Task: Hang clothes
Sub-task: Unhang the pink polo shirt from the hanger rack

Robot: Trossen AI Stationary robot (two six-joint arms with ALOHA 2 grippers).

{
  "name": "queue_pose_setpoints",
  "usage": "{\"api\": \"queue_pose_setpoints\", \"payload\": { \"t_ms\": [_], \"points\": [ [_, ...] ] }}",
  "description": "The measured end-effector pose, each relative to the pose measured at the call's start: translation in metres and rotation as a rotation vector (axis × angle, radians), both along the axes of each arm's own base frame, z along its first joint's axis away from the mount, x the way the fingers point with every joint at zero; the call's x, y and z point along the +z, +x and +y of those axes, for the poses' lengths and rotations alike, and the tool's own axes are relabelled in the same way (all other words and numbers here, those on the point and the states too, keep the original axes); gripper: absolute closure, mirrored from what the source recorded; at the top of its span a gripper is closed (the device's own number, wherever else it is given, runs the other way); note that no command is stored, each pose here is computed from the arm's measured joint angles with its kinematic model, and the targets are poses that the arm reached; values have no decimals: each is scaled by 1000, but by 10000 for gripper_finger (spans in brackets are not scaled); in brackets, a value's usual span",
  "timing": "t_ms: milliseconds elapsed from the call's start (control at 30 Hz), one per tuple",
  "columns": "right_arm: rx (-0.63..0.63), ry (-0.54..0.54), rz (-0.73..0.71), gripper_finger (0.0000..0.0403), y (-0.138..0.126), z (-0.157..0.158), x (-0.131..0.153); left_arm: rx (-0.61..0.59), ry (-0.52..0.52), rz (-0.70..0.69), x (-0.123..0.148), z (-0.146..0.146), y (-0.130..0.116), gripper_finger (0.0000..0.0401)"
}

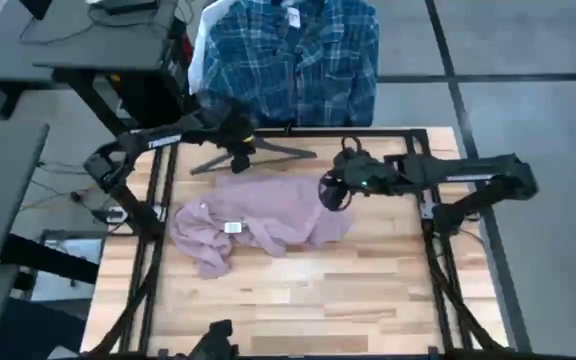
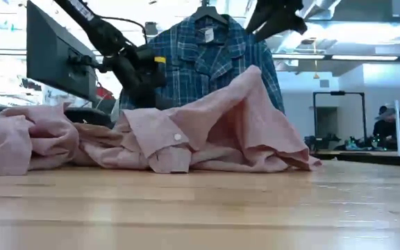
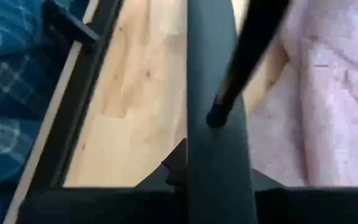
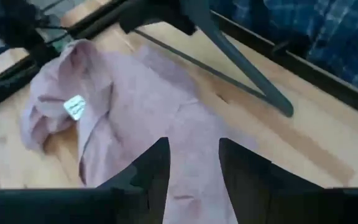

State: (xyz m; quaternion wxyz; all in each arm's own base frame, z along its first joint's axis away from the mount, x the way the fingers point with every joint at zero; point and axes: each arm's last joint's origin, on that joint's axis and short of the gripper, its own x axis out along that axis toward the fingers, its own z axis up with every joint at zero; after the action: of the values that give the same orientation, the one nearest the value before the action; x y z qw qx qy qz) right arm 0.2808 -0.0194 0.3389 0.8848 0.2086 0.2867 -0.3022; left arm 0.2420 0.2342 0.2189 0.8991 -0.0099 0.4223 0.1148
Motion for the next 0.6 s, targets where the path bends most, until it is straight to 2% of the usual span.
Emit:
{"api": "queue_pose_setpoints", "payload": {
  "t_ms": [200,300,467,600],
  "points": [
    [-9,16,-84,245,5,-7,6,81,-64,12,12,6,-5,314],
    [-17,13,-136,224,6,-10,11,101,-62,18,19,8,-6,283],
    [-30,18,-148,199,6,-16,12,83,-21,-1,29,10,-3,245],
    [-36,20,-148,193,5,-18,12,40,-108,62,27,2,-8,231]
  ]
}}
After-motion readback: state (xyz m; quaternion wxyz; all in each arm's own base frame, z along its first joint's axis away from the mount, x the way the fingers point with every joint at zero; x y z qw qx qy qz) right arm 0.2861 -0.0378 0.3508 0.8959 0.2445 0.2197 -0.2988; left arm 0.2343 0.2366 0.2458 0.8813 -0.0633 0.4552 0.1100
